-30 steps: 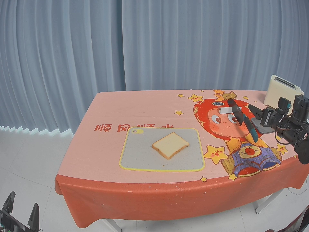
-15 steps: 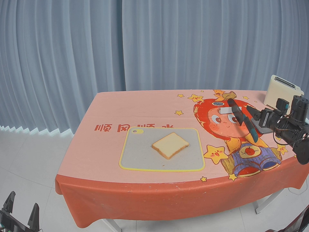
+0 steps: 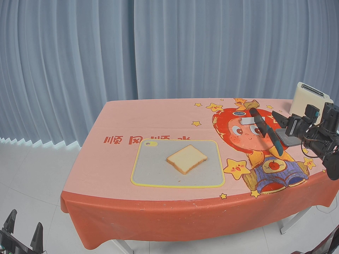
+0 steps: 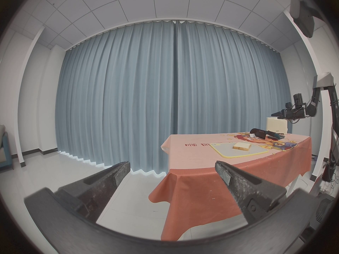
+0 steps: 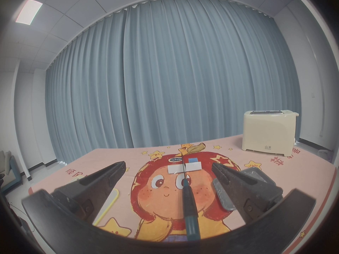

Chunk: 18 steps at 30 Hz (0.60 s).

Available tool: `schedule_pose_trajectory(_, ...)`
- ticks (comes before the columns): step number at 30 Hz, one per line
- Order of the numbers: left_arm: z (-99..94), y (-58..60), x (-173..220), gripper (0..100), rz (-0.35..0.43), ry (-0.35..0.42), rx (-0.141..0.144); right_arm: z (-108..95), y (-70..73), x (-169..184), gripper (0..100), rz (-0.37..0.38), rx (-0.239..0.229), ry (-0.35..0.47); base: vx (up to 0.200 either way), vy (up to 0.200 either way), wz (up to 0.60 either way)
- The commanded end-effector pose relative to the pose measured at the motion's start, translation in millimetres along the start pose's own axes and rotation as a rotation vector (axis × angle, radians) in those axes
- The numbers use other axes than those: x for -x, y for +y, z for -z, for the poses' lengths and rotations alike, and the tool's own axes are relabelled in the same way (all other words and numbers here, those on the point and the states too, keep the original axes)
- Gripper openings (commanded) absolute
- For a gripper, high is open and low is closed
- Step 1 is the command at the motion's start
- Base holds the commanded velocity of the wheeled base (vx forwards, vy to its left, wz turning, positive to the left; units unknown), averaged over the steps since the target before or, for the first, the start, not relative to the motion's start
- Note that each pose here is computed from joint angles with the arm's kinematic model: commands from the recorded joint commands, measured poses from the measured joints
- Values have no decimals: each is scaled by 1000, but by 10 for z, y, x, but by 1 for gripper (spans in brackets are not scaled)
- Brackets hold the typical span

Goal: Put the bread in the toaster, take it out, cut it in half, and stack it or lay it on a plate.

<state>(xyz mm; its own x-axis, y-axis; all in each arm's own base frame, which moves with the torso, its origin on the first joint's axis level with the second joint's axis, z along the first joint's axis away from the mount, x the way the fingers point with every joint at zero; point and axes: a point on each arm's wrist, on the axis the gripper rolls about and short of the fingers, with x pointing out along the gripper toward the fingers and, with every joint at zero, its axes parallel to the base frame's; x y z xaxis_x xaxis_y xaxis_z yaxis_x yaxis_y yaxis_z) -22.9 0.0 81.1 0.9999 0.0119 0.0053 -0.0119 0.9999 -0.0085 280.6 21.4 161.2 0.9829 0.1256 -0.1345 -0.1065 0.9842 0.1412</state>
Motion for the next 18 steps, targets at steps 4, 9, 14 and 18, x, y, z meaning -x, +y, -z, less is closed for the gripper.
schedule_pose_trajectory(4, 53, 1, 0, 100, -2, 2, 1, 17, 20, -3, 100, -5, -1, -7, 0, 0, 0)
schedule_pose_trajectory(9, 53, 1, 0, 100, -3, 2, 2, -3, 22, -6, 100, -4, -2, -15, 0, -160, 0)
schedule_pose_trajectory(14, 53, 1, 0, 100, -3, 2, 1, 15, 49, 2, 100, -11, -1, -8, 0, -200, 0)
schedule_pose_trajectory(18, 52, 1, 0, 100, -2, 1, 1, 27, 65, 5, 100, -16, -1, -2, 0, -150, 0)
